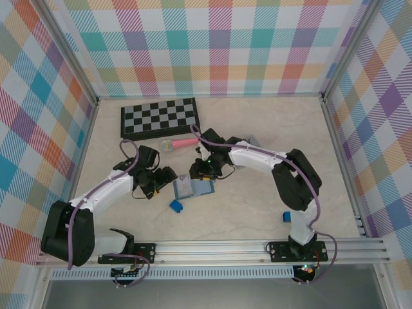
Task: Take the credit cards out of the card holder
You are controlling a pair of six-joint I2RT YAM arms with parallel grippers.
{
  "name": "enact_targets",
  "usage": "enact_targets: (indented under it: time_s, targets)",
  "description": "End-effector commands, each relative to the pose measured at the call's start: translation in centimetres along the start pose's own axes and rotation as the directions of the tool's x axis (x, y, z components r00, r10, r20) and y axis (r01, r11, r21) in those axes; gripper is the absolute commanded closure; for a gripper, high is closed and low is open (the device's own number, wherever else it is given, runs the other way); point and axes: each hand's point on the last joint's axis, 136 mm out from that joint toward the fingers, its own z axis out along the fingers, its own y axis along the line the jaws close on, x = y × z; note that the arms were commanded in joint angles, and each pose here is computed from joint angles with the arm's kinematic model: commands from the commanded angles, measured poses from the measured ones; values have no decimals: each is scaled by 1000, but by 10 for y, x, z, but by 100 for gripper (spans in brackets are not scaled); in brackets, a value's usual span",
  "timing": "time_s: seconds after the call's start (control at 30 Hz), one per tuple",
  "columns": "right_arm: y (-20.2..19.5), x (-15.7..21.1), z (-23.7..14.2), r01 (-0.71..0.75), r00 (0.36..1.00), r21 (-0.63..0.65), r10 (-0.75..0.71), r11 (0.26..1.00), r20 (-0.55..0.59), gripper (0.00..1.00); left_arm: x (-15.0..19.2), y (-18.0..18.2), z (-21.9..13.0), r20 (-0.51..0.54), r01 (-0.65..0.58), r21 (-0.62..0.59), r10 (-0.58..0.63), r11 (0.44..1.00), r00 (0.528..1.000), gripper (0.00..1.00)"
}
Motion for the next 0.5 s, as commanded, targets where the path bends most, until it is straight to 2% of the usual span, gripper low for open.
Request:
enact_targets:
  time_s: [0.0, 0.13, 0.3, 0.47]
  targets:
    - [19, -10, 8, -15, 1000, -57, 14, 998, -18, 62, -6, -8, -2, 25, 20, 63, -22, 998, 999, 22]
    - [9, -13, 24, -26, 998, -19, 25, 999, -49, 68, 0, -20, 4, -32, 4, 122, 0, 993, 999, 32]
    - [5, -16, 34, -8, 998, 0, 8, 1000, -68, 70, 5, -24, 13, -90, -24, 119, 35, 993, 995, 43]
    - [4, -16, 39, 0, 997, -6, 0, 1000, -80, 72, 2, -29, 19, -107, -34, 122, 47, 992, 993, 59]
